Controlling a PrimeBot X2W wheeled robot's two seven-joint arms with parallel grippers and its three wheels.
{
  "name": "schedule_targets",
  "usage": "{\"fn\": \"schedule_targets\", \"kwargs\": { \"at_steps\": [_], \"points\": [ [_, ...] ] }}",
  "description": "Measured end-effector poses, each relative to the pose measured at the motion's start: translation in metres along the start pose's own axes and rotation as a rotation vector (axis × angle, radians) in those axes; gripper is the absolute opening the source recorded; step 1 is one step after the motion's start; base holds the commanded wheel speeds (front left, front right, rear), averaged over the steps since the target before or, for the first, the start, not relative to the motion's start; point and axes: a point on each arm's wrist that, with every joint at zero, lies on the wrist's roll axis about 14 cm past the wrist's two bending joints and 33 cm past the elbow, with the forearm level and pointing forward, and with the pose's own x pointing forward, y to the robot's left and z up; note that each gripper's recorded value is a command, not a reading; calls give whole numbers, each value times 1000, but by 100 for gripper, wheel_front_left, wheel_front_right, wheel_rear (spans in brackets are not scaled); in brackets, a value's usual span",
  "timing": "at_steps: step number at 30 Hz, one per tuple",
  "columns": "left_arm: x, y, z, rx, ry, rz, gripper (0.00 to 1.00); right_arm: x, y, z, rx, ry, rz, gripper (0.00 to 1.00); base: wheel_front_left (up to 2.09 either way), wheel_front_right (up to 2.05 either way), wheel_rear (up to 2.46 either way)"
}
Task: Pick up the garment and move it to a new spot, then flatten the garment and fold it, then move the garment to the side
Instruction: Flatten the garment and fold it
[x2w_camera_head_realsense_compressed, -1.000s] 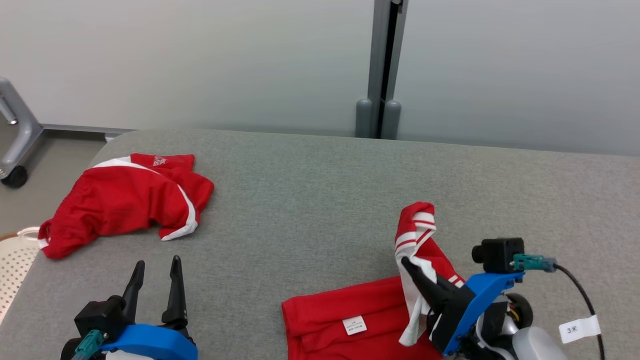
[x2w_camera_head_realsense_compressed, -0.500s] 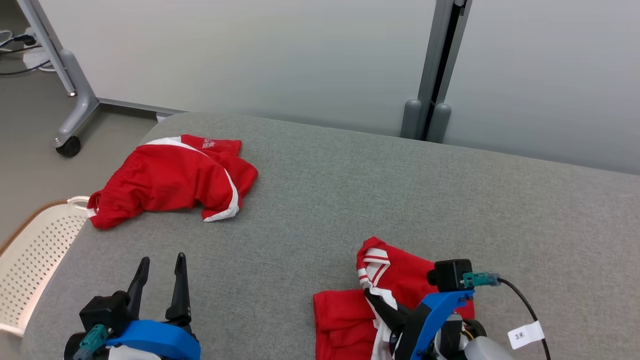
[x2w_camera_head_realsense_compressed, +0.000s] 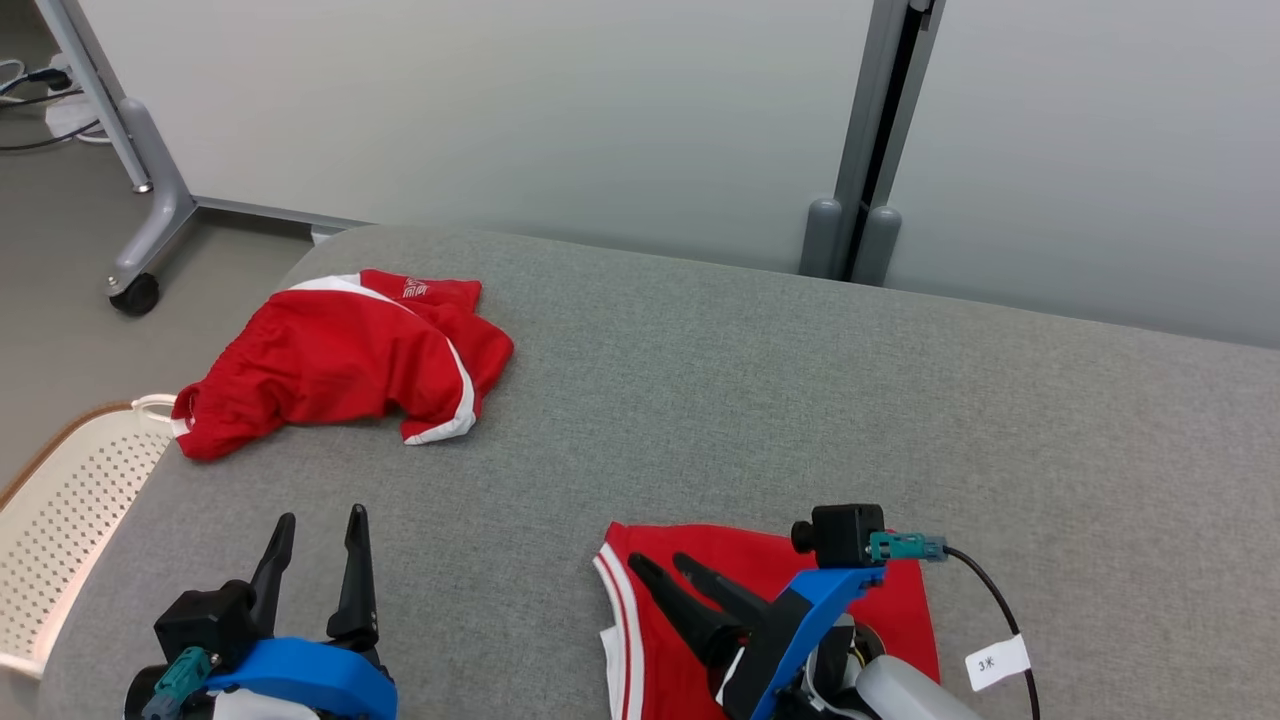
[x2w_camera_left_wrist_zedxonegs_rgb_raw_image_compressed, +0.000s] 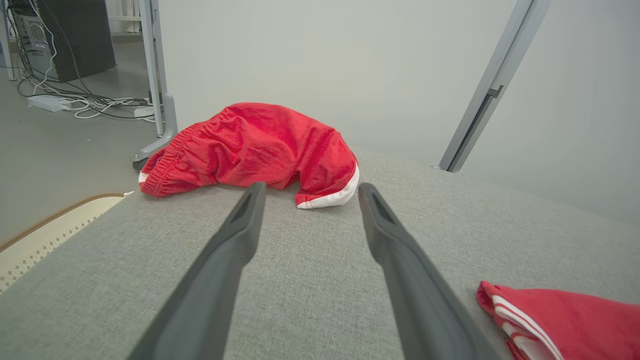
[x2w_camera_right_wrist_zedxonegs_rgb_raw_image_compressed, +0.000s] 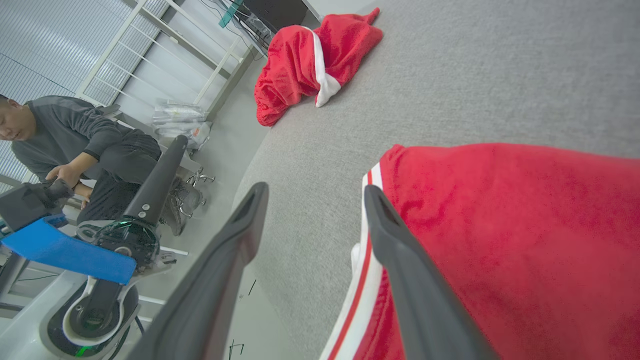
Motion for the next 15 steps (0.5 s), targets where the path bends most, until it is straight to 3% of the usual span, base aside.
{"fn": "schedule_targets", "kwargs": {
  "at_steps": [6,10,12,15],
  "points": [
    [3,-8,2,-4,-7,-24,100,-11,27,61,-7,-235,89,100,0,0,0],
    [4,-11,0,-4,-2,-33,100,-36,2,100,-117,-353,30,100,0,0,0],
    [6,-18,0,-5,-6,-53,100,-61,-26,127,-217,-426,-50,100,0,0,0],
    [8,-24,1,-5,-9,-67,100,-82,-50,134,-269,-453,-127,100,0,0,0]
  ]
}}
